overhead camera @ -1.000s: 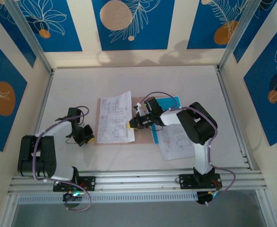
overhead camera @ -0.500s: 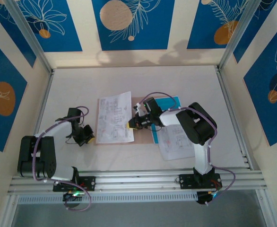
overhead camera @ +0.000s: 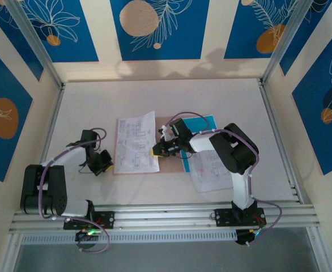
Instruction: Put the files into the folder
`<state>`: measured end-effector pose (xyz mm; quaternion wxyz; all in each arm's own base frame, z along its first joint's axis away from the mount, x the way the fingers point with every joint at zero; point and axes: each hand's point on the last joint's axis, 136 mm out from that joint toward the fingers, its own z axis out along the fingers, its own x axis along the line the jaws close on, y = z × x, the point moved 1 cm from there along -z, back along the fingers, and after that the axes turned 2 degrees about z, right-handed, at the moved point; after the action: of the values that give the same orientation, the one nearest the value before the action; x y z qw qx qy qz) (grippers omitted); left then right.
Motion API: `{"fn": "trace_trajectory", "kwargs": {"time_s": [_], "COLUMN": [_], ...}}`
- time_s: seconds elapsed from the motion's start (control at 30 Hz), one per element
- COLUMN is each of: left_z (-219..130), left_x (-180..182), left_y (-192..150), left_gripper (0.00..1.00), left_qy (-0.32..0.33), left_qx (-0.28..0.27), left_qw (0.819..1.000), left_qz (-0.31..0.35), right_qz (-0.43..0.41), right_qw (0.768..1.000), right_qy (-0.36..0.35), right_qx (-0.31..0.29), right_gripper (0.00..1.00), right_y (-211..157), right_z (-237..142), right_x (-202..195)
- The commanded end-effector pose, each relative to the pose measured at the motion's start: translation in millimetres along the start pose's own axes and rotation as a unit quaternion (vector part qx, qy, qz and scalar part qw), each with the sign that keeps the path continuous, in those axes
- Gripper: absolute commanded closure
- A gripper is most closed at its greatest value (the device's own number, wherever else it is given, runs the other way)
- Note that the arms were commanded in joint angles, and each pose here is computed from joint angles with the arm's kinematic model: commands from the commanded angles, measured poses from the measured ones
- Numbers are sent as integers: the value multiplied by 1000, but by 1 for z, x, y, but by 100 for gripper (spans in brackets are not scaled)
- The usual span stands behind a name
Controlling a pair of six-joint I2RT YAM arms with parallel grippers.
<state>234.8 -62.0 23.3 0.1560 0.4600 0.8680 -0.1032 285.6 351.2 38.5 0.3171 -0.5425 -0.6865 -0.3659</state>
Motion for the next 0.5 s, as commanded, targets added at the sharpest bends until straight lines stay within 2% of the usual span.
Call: {"fn": "trace_trajectory", "kwargs": {"time_s": [0.0,0.07,0.13,0.2,0.3,0.47], "left_z": [10,9,7,2,-12,-42], "left_x": [-2,-3,-4,-6,-11,-23], "left_y": [-22,-21,-20,-18,-11,-1], "left_gripper": [100,100,100,100,100,100], "left_qy": [-12,-13,-12,-11,-6,-8], "left_qx": [43,41,38,30,9,-29], "left_qw": [999,999,999,999,1000,999], "left_qz": [2,3,4,8,17,37], "right_qz": [10,12,19,20,24,34], "right_qw": [1000,1000,999,999,998,987], "right_qy": [-9,-16,-27,-39,-63,-142], "right_qx": [21,22,20,9,-9,-59], "right_gripper": [100,99,83,74,62,41], "right_y": [-9,-9,-7,-3,3,14], "right_z": [5,5,1,-5,-20,-64], "right_x": [-2,-2,0,4,16,33]}}
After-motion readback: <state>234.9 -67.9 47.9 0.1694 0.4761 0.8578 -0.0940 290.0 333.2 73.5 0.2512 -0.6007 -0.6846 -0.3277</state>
